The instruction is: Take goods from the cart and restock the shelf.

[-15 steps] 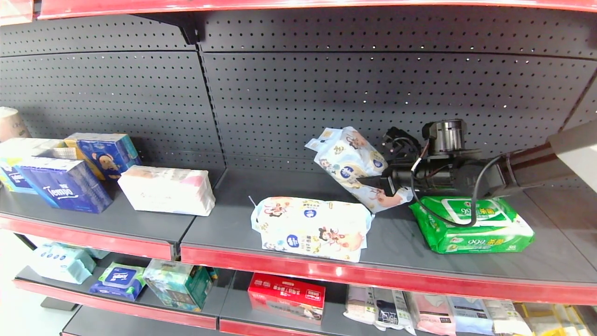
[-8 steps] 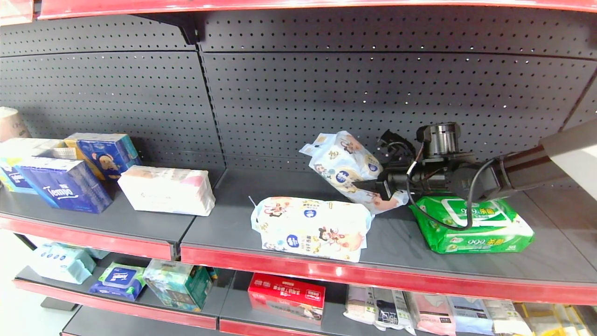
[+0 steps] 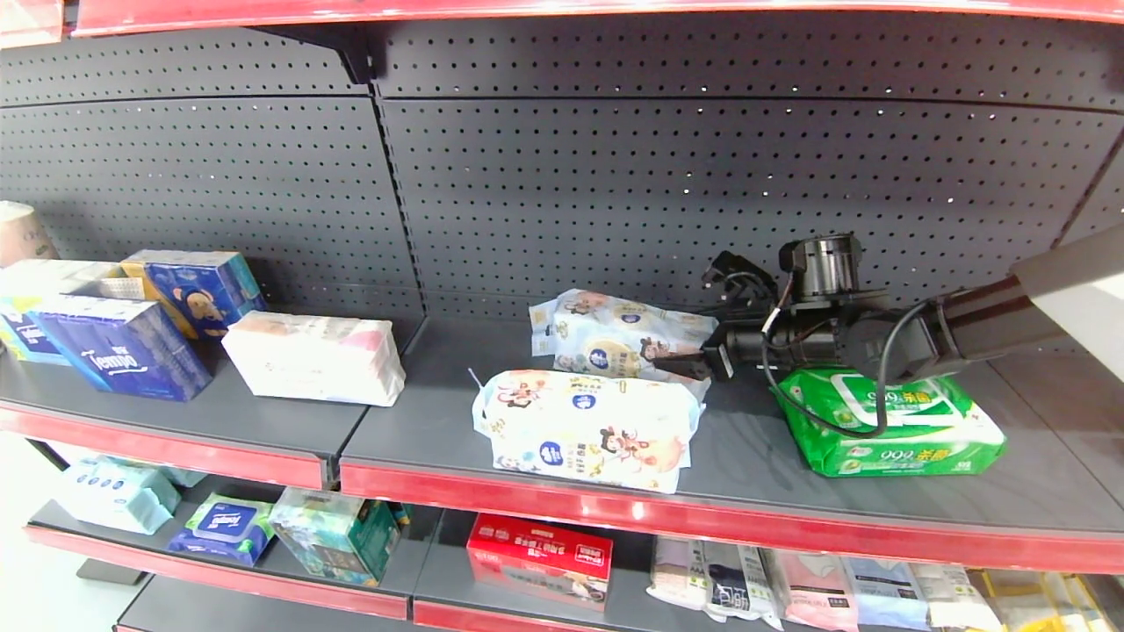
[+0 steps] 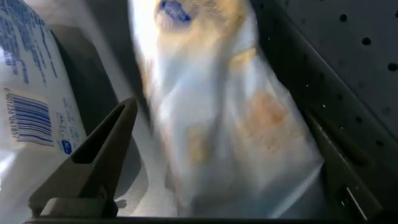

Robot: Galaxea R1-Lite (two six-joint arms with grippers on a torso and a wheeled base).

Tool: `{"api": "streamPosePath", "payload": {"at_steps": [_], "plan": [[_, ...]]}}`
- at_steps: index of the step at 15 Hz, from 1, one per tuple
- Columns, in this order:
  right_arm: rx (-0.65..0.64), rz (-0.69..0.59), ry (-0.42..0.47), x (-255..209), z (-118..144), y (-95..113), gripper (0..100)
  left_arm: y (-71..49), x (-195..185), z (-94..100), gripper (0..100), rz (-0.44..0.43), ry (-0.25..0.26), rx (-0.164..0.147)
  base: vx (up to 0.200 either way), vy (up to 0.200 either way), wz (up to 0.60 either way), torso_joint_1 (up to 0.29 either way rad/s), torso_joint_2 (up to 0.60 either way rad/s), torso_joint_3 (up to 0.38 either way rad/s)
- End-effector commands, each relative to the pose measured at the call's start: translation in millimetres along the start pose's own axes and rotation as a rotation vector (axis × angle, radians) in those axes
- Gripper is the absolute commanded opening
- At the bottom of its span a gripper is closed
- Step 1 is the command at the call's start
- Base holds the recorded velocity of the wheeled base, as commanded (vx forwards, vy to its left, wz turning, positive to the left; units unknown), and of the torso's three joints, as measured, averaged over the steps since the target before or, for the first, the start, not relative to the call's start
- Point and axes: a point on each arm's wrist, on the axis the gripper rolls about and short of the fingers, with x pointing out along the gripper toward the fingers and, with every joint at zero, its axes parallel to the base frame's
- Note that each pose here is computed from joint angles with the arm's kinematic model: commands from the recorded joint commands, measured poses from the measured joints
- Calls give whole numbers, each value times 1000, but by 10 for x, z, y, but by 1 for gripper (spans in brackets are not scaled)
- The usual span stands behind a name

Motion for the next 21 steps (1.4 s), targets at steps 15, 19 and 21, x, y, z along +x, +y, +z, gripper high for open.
{"api": "streamPosePath", "payload": {"at_steps": [15,19,21], "plan": [[40,-45,27,-73,-93,-80,100,0,1,0,100,0,2,0,0,0,0,0,0,0],[44,-34,26,-45,-74,-33,0,0,1,0,100,0,2,0,0,0,0,0,0,0],[42,-32,29,-48,-89,-32,0,0,1,0,100,0,2,0,0,0,0,0,0,0]]}}
